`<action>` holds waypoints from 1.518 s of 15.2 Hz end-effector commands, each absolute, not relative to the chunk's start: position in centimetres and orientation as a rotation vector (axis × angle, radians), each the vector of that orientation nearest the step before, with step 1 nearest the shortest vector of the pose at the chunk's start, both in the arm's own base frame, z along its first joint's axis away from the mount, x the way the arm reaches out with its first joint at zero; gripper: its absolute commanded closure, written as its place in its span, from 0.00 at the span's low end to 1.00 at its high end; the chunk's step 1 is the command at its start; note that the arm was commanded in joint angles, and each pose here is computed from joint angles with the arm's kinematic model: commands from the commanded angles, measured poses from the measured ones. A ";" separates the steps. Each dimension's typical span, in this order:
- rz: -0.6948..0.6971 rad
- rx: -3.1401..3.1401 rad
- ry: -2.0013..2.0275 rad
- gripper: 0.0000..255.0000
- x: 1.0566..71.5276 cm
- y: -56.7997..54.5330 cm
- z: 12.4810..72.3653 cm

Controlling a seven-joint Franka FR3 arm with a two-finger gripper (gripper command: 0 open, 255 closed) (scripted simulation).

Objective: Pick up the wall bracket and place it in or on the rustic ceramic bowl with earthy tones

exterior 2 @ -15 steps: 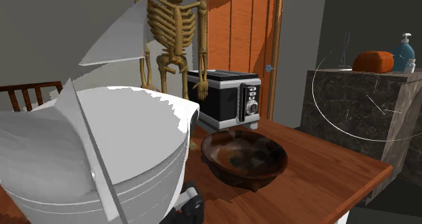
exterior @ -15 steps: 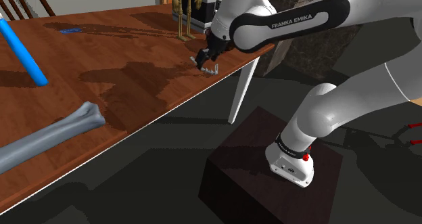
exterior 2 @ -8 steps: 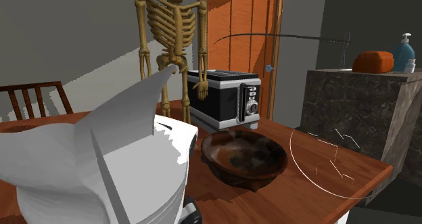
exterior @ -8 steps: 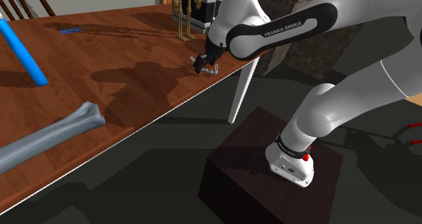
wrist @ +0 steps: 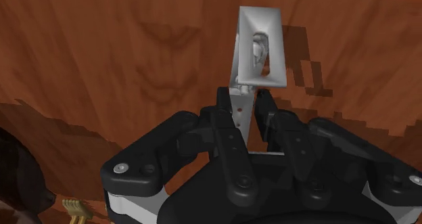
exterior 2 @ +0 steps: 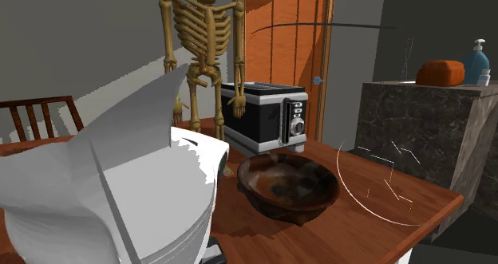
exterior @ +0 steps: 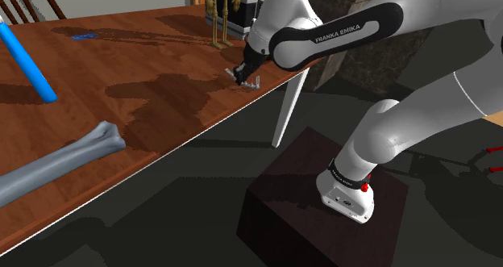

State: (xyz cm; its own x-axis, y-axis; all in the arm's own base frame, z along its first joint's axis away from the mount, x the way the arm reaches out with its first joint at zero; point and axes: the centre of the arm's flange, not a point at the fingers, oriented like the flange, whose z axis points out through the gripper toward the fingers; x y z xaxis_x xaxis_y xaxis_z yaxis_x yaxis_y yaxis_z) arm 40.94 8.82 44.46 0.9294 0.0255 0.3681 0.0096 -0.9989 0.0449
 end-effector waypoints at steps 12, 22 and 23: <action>0.551 3.046 0.019 1.00 40.8 8.5 46.4; 0.551 3.046 0.019 1.00 40.8 8.5 51.7; 0.551 3.046 0.019 1.00 40.8 8.5 52.2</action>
State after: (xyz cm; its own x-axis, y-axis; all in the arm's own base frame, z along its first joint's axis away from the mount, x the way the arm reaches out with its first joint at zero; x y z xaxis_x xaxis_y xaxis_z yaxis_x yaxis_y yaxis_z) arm 40.87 8.53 51.68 0.9366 0.0202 0.3499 0.0038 -0.9989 0.0477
